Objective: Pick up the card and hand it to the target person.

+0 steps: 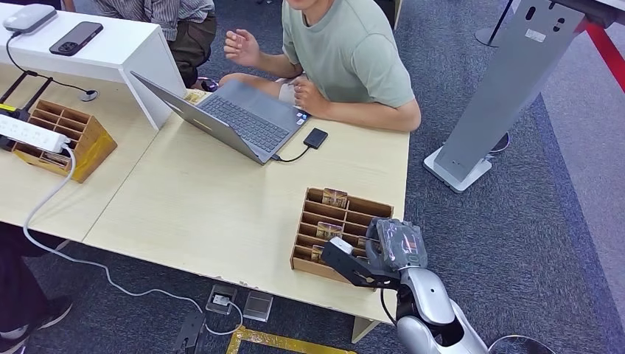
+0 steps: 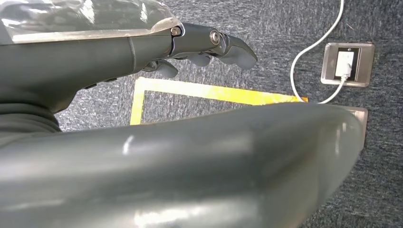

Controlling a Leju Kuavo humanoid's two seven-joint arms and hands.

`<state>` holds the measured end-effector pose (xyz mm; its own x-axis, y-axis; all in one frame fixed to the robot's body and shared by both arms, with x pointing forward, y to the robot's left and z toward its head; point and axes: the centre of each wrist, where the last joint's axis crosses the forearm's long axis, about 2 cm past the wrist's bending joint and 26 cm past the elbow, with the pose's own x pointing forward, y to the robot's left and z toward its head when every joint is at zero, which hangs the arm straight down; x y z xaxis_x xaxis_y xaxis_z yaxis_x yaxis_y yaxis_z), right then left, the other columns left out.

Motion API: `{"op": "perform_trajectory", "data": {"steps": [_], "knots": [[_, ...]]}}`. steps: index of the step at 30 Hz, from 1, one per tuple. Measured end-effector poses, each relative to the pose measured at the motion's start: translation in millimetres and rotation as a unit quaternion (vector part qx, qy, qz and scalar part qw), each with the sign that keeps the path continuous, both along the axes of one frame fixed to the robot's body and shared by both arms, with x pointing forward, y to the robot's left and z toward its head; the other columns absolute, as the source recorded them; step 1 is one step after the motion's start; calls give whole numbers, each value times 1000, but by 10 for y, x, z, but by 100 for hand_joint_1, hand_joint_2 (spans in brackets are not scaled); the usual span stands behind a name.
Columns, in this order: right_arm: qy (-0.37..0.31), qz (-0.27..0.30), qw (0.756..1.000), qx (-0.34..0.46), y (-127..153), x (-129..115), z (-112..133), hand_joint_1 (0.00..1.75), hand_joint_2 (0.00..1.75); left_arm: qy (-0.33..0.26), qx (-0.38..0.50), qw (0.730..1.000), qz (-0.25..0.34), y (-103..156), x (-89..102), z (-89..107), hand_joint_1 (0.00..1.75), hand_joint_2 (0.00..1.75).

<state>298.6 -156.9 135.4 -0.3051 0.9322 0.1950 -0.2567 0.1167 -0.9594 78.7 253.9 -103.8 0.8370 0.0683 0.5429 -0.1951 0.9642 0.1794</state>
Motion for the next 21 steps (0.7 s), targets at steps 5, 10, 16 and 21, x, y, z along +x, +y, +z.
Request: {"op": "perform_trajectory", "data": {"steps": [5, 10, 16, 21], "knots": [[-7, 1, 1000, 5, 8, -5, 57, 156, 175, 0, 2, 1000, 1, 1, 0, 0, 0, 0], [-22, 2, 1000, 13, -6, 3, 161, 156, 175, 1, 3, 1000, 1, 1, -1, 0, 0, 0], [-54, -3, 998, 29, -70, 55, 352, 154, 175, 0, 3, 1000, 1, -1, -1, 0, 0, 0], [-80, 4, 995, 56, -117, 102, 521, 153, 175, 0, 3, 1000, 1, -10, -2, 1, 0, 0]]}}
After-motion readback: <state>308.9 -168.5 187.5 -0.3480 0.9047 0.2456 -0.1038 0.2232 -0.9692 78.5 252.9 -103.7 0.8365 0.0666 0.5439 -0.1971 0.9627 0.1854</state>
